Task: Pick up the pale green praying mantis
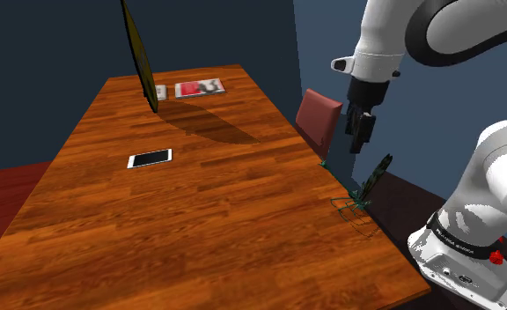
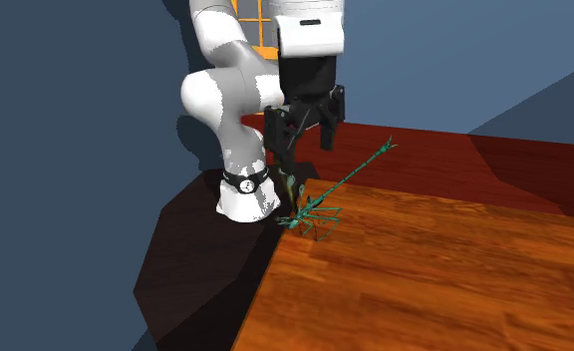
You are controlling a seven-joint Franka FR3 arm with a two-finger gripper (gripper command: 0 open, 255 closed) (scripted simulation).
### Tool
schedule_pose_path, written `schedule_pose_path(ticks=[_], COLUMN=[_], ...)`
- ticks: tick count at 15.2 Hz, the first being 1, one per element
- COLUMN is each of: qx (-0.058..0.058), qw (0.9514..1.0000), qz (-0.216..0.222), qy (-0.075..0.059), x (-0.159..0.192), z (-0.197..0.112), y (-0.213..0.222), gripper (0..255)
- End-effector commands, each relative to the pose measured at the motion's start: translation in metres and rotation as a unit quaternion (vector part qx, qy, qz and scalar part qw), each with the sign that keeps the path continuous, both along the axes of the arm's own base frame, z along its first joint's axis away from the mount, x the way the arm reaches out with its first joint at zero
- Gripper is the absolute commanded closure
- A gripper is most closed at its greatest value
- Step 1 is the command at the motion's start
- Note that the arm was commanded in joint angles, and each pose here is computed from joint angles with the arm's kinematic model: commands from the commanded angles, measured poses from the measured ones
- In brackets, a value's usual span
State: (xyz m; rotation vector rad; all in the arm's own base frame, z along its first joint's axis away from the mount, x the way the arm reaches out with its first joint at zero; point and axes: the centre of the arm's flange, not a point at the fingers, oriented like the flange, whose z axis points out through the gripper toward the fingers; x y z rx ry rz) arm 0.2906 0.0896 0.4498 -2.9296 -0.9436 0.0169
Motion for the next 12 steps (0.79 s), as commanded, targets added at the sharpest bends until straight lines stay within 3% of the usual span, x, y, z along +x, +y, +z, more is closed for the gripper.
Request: schedule_pose_path(ticks=[1,4,7,12], qx=[0.005,0.011,0.018,0.018], qw=[0.998,0.9883,0.9706,0.9697], qz=[0.063,0.152,0.24,0.243], qy=[0.002,0.005,0.009,0.009], x=[-0.008,-0.023,-0.042,-0.043], z=[-0.022,-0.053,-0.083,-0.106], y=[0.012,0.028,0.042,0.042], gripper=[0,0,0,0])
